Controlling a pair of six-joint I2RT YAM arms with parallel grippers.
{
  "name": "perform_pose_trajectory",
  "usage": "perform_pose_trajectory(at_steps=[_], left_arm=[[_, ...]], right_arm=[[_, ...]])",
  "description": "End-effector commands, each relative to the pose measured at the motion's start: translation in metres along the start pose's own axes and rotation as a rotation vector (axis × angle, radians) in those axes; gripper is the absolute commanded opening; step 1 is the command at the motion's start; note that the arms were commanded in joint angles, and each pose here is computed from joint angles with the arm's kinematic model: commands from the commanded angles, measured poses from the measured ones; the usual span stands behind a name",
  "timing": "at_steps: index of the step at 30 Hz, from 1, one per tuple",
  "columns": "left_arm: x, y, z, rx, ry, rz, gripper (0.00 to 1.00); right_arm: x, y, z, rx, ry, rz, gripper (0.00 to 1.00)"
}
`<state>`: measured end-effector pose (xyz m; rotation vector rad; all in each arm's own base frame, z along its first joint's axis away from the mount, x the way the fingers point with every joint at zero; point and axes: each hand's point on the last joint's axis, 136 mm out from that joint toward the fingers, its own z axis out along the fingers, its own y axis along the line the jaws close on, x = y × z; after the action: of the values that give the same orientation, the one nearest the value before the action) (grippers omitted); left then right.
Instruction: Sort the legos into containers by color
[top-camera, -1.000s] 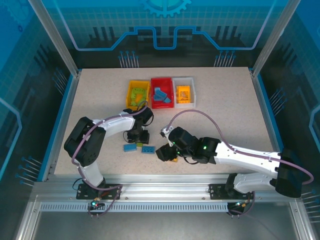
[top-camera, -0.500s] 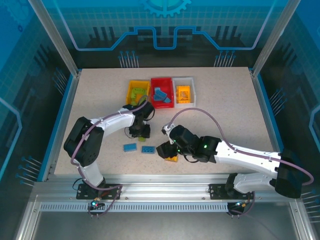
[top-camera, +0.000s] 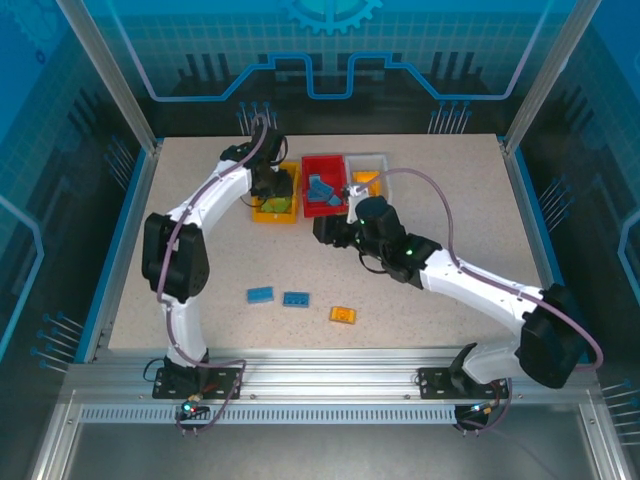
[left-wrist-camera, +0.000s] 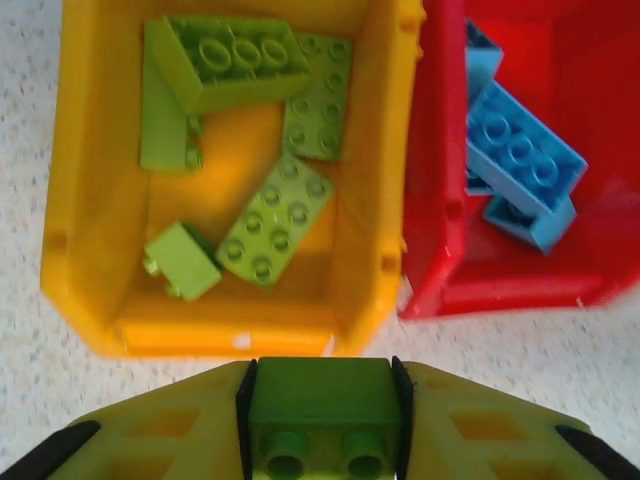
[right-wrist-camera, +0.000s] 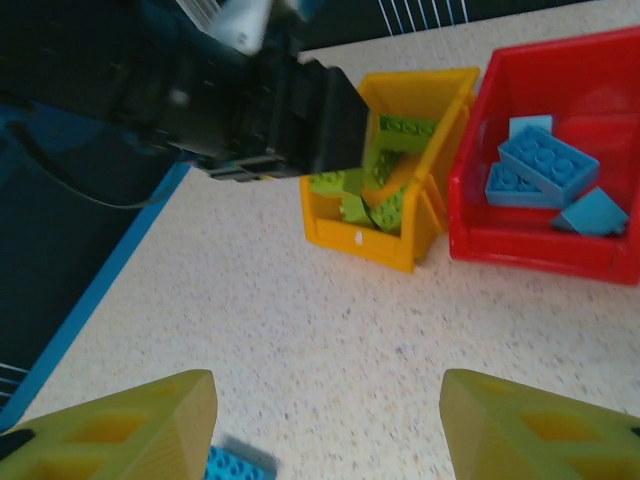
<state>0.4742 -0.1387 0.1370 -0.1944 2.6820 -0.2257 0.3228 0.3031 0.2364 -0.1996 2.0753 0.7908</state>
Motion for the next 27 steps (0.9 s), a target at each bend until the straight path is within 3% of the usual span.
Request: perform_pose_trajectory(at_steps=[1, 6, 12, 16, 20, 23, 27], left_arm=[[-0.012, 0.013, 0.018, -0.042, 0.018, 0.014, 0.39], [-0.03, 0.024, 0.041, -0.052, 0.013, -0.012, 0.41], [-0.032, 0.022, 0.043, -0.048, 0.026, -0.014, 0.59], [-0.04, 0.013, 0.014, 0.0, -0.022, -0.032, 0.6], [-0.043, -0.006, -0.036, 0.086, -0.094, -0.056, 0.59], [-0.027, -0.027, -0.079, 0.177, -0.147, -0.057, 0.59], [0.028, -0.056, -0.112, 0.291, -0.148, -0.044, 0.59]], right_arm=[[-0.028, 0.02, 0.005, -0.07, -0.056, 0.014, 0.62], [-0.018, 0.02, 0.009, -0.072, -0.019, 0.019, 0.62], [0.004, 0.004, 0.005, -0.011, 0.056, 0.018, 0.64], [0.026, -0.008, -0.006, 0.041, 0.128, -0.029, 0.65], [0.065, -0.031, -0.031, 0.224, 0.275, -0.184, 0.65], [0.109, -0.042, -0.054, 0.345, 0.422, -0.344, 0.67], [0.166, -0.048, -0.076, 0.402, 0.629, -0.474, 0.74]])
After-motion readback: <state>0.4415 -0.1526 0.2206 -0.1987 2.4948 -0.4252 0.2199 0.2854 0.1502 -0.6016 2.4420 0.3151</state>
